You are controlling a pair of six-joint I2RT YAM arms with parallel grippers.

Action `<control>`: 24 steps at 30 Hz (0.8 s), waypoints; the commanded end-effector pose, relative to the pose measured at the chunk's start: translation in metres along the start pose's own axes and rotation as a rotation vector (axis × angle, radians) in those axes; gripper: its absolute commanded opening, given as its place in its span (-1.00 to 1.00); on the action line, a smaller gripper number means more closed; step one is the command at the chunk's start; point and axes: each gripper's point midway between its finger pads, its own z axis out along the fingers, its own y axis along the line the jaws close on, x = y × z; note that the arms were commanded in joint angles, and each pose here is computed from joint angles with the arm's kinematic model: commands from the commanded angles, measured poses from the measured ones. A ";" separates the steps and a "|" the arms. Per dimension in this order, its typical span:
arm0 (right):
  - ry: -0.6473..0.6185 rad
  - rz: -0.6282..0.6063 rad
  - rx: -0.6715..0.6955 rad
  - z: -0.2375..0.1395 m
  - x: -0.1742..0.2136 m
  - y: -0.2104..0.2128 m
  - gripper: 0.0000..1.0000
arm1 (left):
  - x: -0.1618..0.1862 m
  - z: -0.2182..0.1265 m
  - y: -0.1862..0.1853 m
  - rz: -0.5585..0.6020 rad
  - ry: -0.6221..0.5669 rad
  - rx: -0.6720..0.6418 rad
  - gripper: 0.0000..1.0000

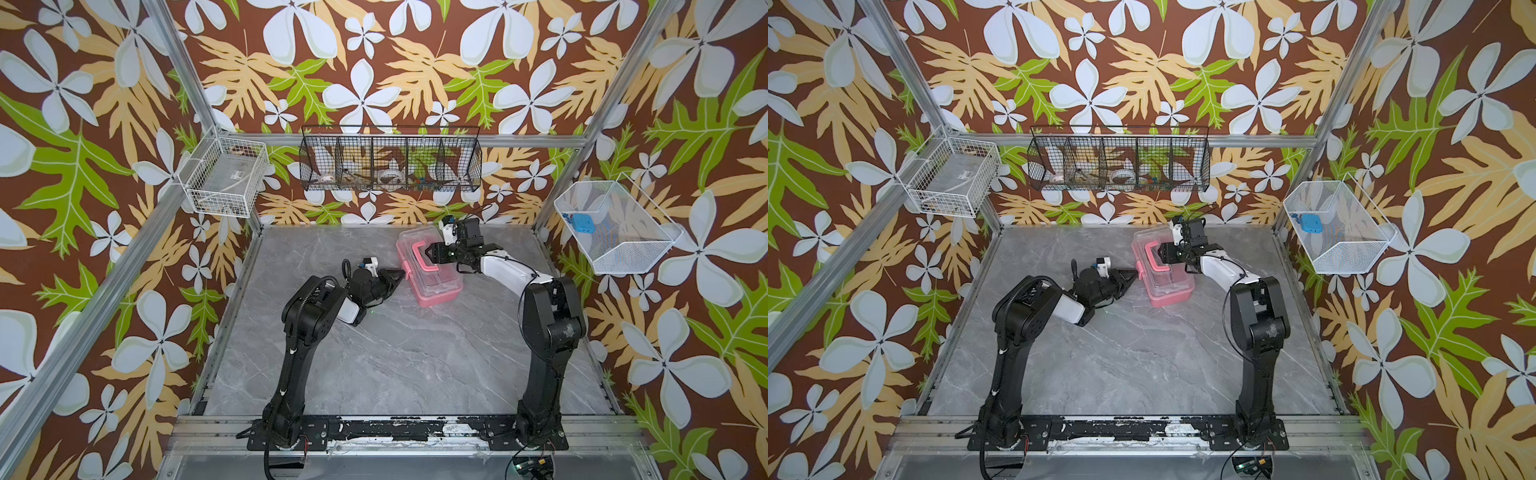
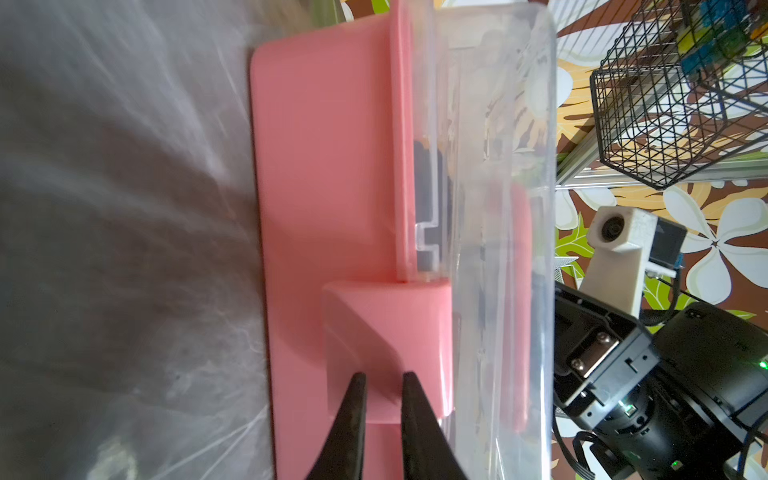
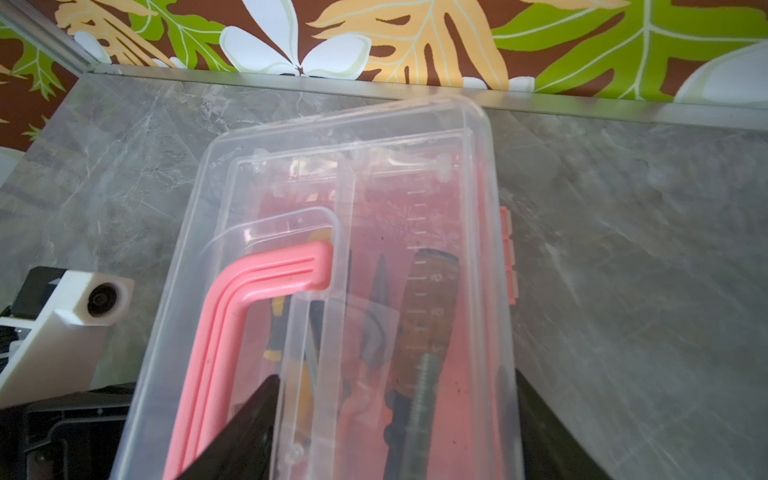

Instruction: Pack the tool kit

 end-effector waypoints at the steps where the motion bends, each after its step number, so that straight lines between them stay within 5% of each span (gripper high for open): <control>1: 0.415 0.063 0.128 -0.016 0.107 -0.019 0.42 | 0.009 0.002 -0.003 -0.007 0.040 0.022 -0.64; 7: 0.307 0.034 0.194 -0.043 0.061 -0.021 0.66 | 0.007 0.004 -0.007 -0.001 0.038 0.028 -0.64; 14: 0.197 -0.017 0.234 -0.073 0.015 -0.013 0.57 | 0.007 0.005 -0.010 0.000 0.040 0.034 -0.64; 17: 0.197 -0.027 0.198 -0.073 0.016 -0.002 0.27 | 0.007 0.005 -0.009 0.000 0.042 0.031 -0.64; 24: 0.221 -0.028 0.027 -0.060 0.029 0.031 -1.00 | 0.007 0.004 -0.007 -0.004 0.042 0.024 -0.64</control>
